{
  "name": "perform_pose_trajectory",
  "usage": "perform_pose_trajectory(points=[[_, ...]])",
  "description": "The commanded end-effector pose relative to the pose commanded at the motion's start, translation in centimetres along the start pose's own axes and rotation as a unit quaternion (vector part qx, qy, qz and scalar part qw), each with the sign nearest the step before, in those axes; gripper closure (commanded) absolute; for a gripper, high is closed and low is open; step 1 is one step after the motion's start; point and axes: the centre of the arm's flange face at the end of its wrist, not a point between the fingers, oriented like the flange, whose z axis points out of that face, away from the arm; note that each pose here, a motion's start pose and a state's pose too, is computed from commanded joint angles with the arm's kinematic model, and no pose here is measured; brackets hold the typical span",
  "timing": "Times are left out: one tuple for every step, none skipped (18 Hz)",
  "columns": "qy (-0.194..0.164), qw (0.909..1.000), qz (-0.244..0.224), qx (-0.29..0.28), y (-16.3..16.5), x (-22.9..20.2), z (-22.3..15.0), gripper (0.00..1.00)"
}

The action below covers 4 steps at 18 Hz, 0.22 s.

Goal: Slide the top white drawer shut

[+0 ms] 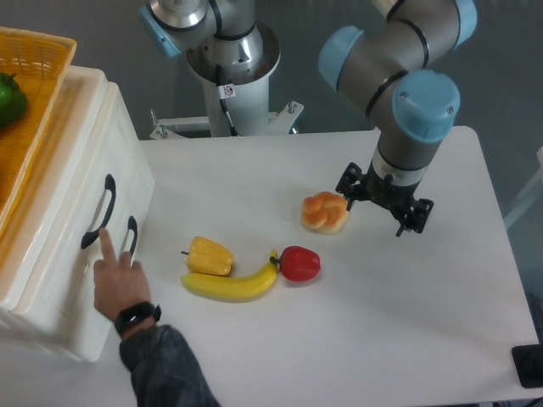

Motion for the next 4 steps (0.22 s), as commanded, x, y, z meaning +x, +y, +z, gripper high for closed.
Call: perform_pose_trajectory(points=[[-0.001, 1.0000, 0.002, 0.000, -0.10, -0.03, 0.05, 0.00], [-0.002, 1.0000, 0.002, 0.001, -0.15, -0.22, 0.11, 0.00], [0.000, 1.0000, 0.002, 0.000, -0.22, -0.55, 0.64, 0.00], [-0.004, 1.0000, 0.002, 0.001, -0.35, -0.71, 0.81, 0.00]])
